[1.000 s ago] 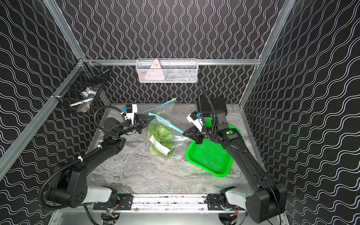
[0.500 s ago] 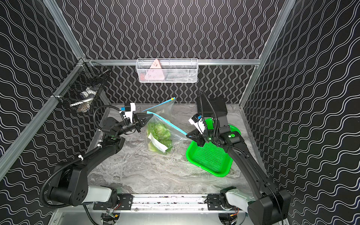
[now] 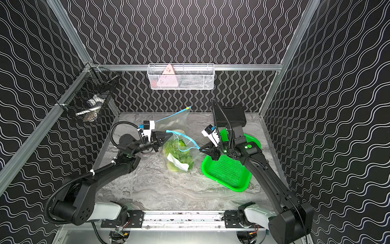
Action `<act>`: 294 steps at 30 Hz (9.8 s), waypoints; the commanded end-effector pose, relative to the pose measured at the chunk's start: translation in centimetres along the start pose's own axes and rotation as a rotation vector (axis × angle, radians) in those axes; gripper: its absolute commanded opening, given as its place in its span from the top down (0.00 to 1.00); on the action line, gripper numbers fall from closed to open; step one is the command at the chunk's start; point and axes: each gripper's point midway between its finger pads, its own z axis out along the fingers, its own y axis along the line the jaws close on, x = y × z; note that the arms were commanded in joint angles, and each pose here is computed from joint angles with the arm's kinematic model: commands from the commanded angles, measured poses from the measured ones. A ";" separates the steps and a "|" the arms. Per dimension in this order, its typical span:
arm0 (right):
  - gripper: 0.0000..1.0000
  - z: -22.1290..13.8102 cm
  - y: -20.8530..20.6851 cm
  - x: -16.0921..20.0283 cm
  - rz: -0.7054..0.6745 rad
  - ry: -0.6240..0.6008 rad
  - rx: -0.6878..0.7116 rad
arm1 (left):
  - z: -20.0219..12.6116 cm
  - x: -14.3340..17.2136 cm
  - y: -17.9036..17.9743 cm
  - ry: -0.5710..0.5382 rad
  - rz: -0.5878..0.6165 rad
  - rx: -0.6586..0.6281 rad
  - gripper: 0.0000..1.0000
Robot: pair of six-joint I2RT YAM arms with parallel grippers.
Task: Open the zip-top bag and take out the chinese cabbages
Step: Unzip the zipper on the zipper food storage bag, then open the zipper of the food storage bag at the center of the board, then pick up the Chinese cabbage from the zipper food storage bag, then place the Chinese cabbage in the basket.
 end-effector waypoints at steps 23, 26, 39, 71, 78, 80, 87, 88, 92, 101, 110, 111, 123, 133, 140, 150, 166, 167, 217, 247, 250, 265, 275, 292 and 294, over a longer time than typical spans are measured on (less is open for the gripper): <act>0.34 1.9 -2.7 -5.6 -0.047 -0.031 0.063 | -0.1 -0.8 -1.4 -0.014 0.050 0.055 1.00; 0.34 3.4 -3.5 -5.0 -0.037 -0.004 0.042 | 0.0 -0.8 -1.3 -0.011 0.041 0.054 1.00; 1.00 4.6 -3.1 -5.2 0.091 -0.058 -0.005 | 0.4 -1.8 0.0 -0.002 -0.036 -0.035 0.24; 1.00 5.1 -1.2 -7.7 0.304 -0.514 0.348 | 2.4 3.5 -2.1 0.461 -0.478 -0.842 0.11; 1.00 4.9 -0.5 -7.7 0.291 -0.510 0.334 | 2.9 4.5 -1.0 0.527 -0.427 -0.887 0.34; 1.00 4.6 -0.8 -7.6 0.300 -0.513 0.357 | 2.6 4.8 -0.7 0.549 -0.425 -0.916 0.49; 1.00 2.9 -5.3 -5.0 0.417 -0.465 0.656 | 0.1 2.6 -0.6 0.586 -0.298 -0.974 1.00; 1.00 2.8 -5.7 -4.6 0.435 -0.448 0.680 | -0.3 2.2 -0.6 0.604 -0.264 -0.982 1.00; 1.00 2.2 -6.2 -3.7 0.486 -0.450 0.719 | -0.8 1.1 -0.6 0.647 -0.192 -0.987 1.00; 1.00 0.5 -7.6 0.6 0.640 -0.386 0.806 | -0.3 -0.3 -0.1 0.726 -0.082 -0.987 1.00; 1.00 7.9 -2.4 -6.6 0.558 -0.338 0.274 | -0.8 -8.8 -0.3 0.645 0.082 -1.043 1.00; 1.00 8.7 -1.2 -7.5 0.552 -0.329 0.191 | -1.2 -9.7 -0.5 0.642 0.097 -1.051 1.00; 1.00 12.0 -5.7 1.4 0.745 -0.112 0.314 | -1.1 1.0 0.8 0.865 -0.003 -0.980 1.00; 0.67 4.0 -6.2 0.9 0.612 -0.245 0.464 | 0.9 6.0 0.2 0.887 -0.152 -0.880 1.00; 0.66 4.6 -2.5 -3.5 0.570 -0.270 0.228 | 1.8 6.2 -0.1 0.871 -0.184 -0.848 1.00; 0.70 10.9 -3.3 0.1 0.809 -0.137 0.094 | 2.7 5.7 -0.5 0.838 -0.220 -0.820 1.00; 0.57 16.7 -3.9 2.5 0.972 -0.070 -0.062 | 3.5 5.8 -1.2 0.783 -0.342 -0.784 1.00; 0.56 17.0 -3.7 2.9 0.976 -0.059 -0.074 | 3.6 5.9 -1.2 0.780 -0.348 -0.781 1.00; 1.00 15.7 -5.6 5.1 0.553 0.220 -0.327 | -13.5 17.5 10.6 0.247 -1.079 -1.068 0.12; 1.00 14.2 -8.6 3.9 0.580 0.157 -0.185 | -18.1 19.9 10.9 0.151 -1.161 -1.173 1.00; 1.00 13.4 -9.5 3.9 0.591 0.139 -0.154 | -19.8 19.5 11.0 0.122 -1.152 -1.234 1.00; 1.00 6.2 -11.8 0.6 0.573 -0.013 0.055 | -23.1 19.0 11.6 0.080 -1.163 -1.332 1.00; 1.00 0.6 -11.7 -3.6 0.497 -0.158 0.286 | -23.4 19.7 11.6 0.086 -1.186 -1.335 1.00; 1.00 -13.0 -13.7 0.2 0.604 -0.397 1.005 | -23.1 19.4 11.8 0.085 -1.193 -1.318 1.00; 1.00 -13.2 -14.3 2.6 0.632 -0.375 1.079 | -23.1 19.4 11.8 0.085 -1.195 -1.316 1.00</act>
